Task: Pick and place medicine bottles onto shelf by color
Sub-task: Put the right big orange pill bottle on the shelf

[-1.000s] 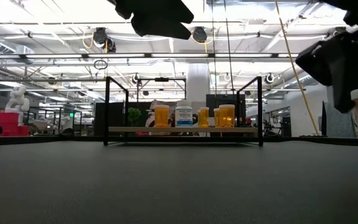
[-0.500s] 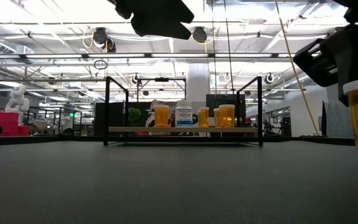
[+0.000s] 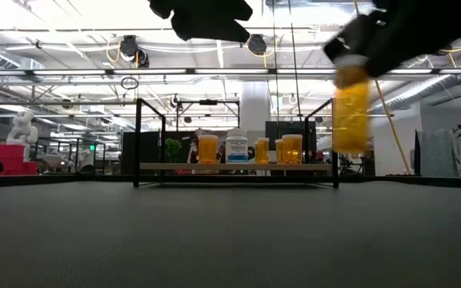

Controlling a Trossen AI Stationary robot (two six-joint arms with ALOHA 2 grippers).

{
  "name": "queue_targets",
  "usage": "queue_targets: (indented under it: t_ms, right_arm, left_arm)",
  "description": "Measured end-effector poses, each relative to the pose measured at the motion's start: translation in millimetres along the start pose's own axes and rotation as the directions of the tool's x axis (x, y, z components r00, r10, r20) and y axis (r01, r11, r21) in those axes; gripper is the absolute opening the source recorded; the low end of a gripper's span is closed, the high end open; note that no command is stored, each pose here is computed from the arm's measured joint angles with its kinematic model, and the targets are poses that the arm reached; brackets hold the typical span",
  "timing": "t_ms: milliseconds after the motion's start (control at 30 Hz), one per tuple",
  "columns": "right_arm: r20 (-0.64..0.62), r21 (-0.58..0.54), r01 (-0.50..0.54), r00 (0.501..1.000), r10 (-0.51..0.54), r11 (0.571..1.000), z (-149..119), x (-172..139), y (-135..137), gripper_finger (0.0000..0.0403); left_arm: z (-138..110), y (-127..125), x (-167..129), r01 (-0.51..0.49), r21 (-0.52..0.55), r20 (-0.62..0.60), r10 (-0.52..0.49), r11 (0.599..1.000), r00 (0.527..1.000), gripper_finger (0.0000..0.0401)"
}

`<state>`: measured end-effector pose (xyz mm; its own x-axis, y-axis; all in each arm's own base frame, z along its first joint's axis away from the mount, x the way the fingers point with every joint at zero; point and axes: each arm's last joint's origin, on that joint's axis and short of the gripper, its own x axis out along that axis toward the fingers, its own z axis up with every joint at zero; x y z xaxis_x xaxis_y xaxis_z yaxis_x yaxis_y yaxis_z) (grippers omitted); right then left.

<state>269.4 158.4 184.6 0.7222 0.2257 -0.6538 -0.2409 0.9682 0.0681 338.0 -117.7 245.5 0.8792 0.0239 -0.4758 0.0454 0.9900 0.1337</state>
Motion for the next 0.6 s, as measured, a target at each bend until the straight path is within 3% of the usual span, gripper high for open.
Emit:
queue_targets:
  t_ms: [300, 467, 600]
  right_arm:
    - [-0.051, 0.043, 0.112, 0.993, -0.109, 0.993, 54, -30, -35, 0.0125]
    - [0.015, 0.097, 0.15, 0.988, -0.152, 0.984, 77, -60, -54, 0.0125]
    - [0.089, 0.152, 0.279, 0.951, -0.295, 0.948, 84, -85, -70, 0.0125]
  left_arm:
    - [11, 7, -12, -0.03, 0.124, 0.039, 0.025, 0.992, 0.999, 0.0271]
    - [31, 32, -25, -0.103, 0.132, 0.078, 0.093, 0.986, 0.993, 0.0271]
    - [43, 55, -32, -0.118, 0.105, 0.046, 0.114, 0.987, 0.992, 0.0271]
